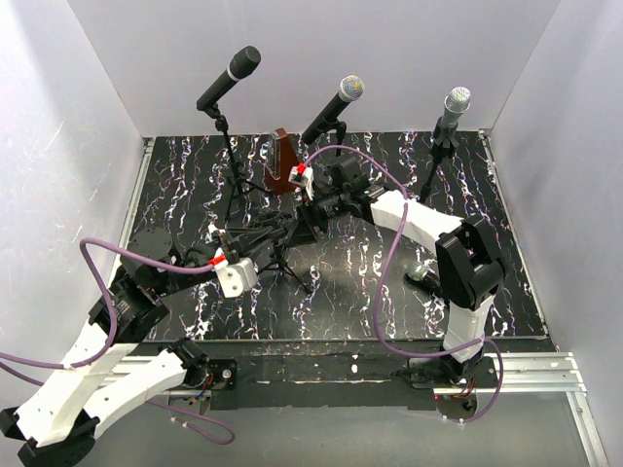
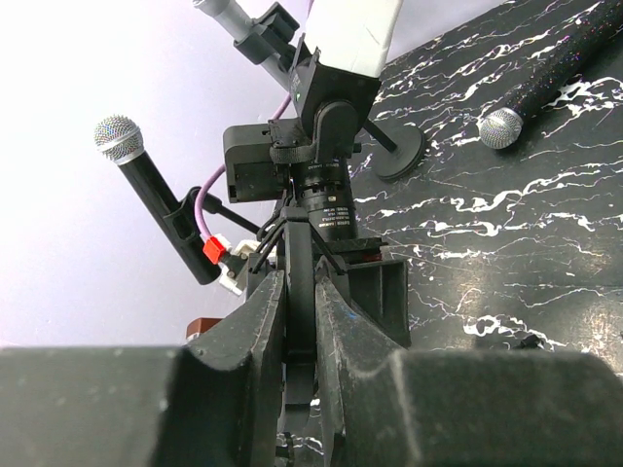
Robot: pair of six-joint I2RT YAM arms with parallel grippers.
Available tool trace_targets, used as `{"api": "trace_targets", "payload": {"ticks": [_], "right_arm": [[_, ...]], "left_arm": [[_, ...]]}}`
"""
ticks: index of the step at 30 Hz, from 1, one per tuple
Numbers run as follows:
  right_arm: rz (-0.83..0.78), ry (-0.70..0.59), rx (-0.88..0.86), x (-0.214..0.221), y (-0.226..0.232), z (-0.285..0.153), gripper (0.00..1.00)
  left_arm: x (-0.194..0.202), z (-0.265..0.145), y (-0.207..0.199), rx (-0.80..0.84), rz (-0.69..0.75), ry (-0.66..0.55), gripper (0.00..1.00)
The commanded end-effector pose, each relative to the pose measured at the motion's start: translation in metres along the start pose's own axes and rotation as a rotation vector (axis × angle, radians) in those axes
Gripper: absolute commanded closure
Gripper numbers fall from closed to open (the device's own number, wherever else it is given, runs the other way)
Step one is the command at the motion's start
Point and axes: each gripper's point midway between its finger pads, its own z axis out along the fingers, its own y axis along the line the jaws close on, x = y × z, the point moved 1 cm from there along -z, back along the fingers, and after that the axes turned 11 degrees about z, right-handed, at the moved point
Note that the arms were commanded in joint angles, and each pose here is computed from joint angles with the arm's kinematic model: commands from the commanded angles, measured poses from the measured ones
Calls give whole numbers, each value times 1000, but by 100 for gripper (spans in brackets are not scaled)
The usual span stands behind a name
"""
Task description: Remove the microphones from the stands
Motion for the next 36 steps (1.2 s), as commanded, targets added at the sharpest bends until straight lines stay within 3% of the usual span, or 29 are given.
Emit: {"api": "trace_targets", "payload": {"ticks": [1,13,21,27,36], "right_arm": [[-9,5,24,3,-4,6,32],[45,46,218,34,-45,6,33],[-86,-7,-118,-5,35,-13,27],[-244,25,-134,-18,30,-10,30],[-324,72,-128,-11,18,-2,34]], "left_arm": [[5,2,-2,0,-32,22,100],[9,5,-3,-3,-30,25,100],[10,5,-1,-12,-27,32,100],[6,2,-2,14,26,19,100],[0,-3,-1,19,75,-2,100]]}}
